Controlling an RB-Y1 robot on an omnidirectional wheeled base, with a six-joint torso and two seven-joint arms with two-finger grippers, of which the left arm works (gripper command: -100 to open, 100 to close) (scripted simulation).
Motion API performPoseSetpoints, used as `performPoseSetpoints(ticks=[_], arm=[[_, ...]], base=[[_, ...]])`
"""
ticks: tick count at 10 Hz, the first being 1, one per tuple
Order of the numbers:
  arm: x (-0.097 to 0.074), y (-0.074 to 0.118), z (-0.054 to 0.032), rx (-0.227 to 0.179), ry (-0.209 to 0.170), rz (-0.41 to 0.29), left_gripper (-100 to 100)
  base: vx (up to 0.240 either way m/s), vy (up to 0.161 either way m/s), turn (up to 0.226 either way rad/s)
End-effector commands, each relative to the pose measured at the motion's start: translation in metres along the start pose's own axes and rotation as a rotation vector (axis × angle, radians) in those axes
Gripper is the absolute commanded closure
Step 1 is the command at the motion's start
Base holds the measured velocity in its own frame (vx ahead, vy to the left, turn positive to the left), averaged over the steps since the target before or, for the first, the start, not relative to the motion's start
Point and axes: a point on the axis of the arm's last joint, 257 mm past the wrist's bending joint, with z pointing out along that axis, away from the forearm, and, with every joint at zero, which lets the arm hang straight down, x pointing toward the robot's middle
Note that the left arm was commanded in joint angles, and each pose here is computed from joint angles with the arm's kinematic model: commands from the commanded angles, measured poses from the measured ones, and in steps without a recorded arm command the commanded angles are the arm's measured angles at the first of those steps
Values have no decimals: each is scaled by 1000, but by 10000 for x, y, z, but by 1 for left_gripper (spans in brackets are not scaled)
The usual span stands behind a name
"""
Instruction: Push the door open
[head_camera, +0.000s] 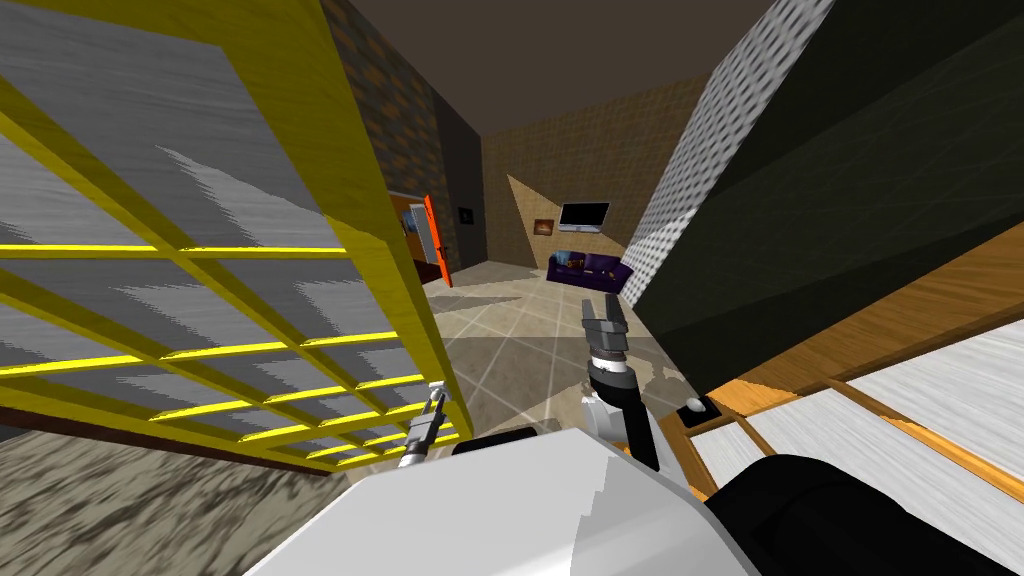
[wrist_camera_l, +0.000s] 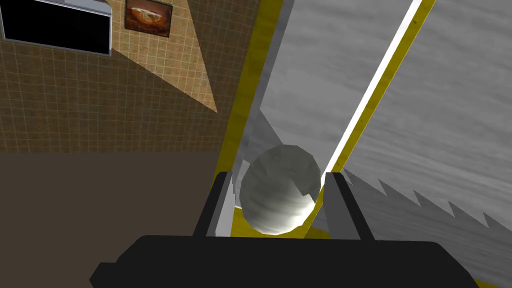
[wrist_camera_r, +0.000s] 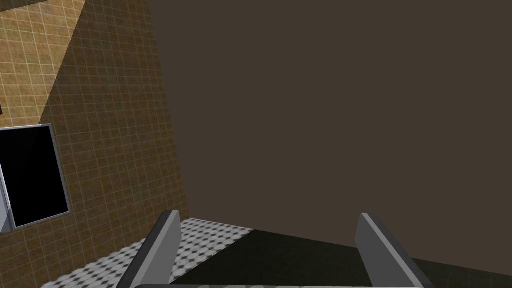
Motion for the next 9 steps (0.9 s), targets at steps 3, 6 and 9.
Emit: performPoseSetpoints(ticks=[3,6,9], arm=[[-127,123,91,-16,-37,-122,100],[-155,164,130,-24,-49,-213,100],[-183,206,171,-31,-63,-304,100]], base=[[8,4,-32],[0,4,-25],[8,5,-26]])
